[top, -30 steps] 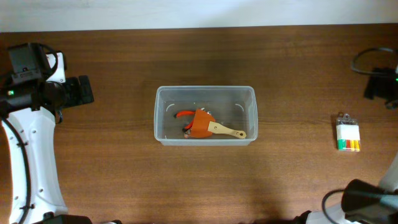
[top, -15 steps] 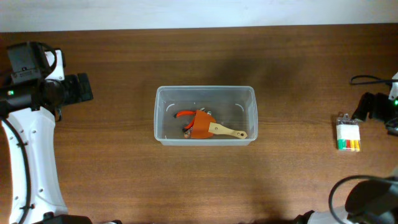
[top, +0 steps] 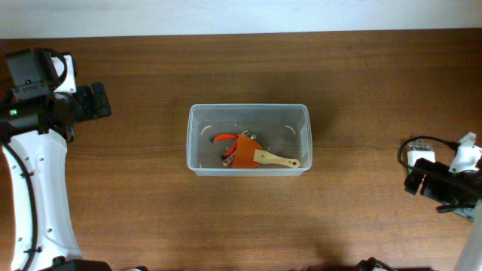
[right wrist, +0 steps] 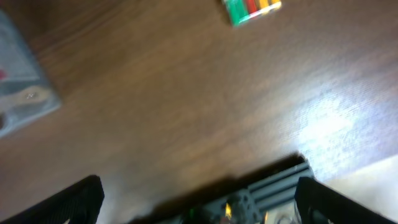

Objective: Pack container
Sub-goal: 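Move the right gripper to the marker pack and grasp its top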

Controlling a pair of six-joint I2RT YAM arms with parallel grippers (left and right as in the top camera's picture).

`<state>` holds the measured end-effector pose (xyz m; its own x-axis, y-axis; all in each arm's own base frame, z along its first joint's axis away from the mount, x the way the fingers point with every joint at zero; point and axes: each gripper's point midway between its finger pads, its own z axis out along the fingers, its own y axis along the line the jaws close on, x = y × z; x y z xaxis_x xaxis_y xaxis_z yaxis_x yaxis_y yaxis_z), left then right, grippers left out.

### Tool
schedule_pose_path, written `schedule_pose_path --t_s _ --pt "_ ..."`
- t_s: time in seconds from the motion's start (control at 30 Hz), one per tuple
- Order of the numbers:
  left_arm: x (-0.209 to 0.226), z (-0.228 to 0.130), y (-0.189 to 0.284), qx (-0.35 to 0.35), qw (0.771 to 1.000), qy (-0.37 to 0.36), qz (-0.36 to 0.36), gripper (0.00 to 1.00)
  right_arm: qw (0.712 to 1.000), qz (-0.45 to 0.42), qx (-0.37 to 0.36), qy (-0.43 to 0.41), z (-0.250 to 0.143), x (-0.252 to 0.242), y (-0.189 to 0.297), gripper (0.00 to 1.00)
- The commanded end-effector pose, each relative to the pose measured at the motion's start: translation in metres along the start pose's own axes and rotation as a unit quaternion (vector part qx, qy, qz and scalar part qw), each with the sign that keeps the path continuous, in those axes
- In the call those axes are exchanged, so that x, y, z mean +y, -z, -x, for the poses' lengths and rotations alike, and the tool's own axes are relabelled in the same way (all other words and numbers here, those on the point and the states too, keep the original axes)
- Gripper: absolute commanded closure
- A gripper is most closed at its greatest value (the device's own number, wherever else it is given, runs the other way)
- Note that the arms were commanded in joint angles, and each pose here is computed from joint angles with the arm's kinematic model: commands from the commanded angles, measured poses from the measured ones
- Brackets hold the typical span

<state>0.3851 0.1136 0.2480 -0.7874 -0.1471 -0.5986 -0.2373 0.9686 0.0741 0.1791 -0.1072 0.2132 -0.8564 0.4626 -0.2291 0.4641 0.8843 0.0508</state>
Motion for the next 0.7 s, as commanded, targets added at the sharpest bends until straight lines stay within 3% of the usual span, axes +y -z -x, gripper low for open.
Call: schedule_pose_path --t_s 0.0,0.27,0.4,0.67 --pt "0.000 0.000 0.002 -0.004 1.000 -0.009 0.003 0.01 0.999 -0.038 -0.003 0.008 0.004 -0.015 -0.017 0.01" --pt "0.001 0.001 0.002 -0.006 1.000 -0.009 0.004 0.01 0.994 -0.047 -0.003 0.098 0.059 -0.027 -0.067 0.01" --pt "0.001 -0.002 0.002 -0.001 1.000 -0.010 0.005 0.01 0.986 -0.036 0.043 0.155 0.069 -0.032 -0.109 0.01" --pt "0.001 -0.005 0.002 0.006 1.000 -0.021 0.004 0.01 0.980 -0.050 0.098 0.165 0.084 -0.049 -0.192 0.01"
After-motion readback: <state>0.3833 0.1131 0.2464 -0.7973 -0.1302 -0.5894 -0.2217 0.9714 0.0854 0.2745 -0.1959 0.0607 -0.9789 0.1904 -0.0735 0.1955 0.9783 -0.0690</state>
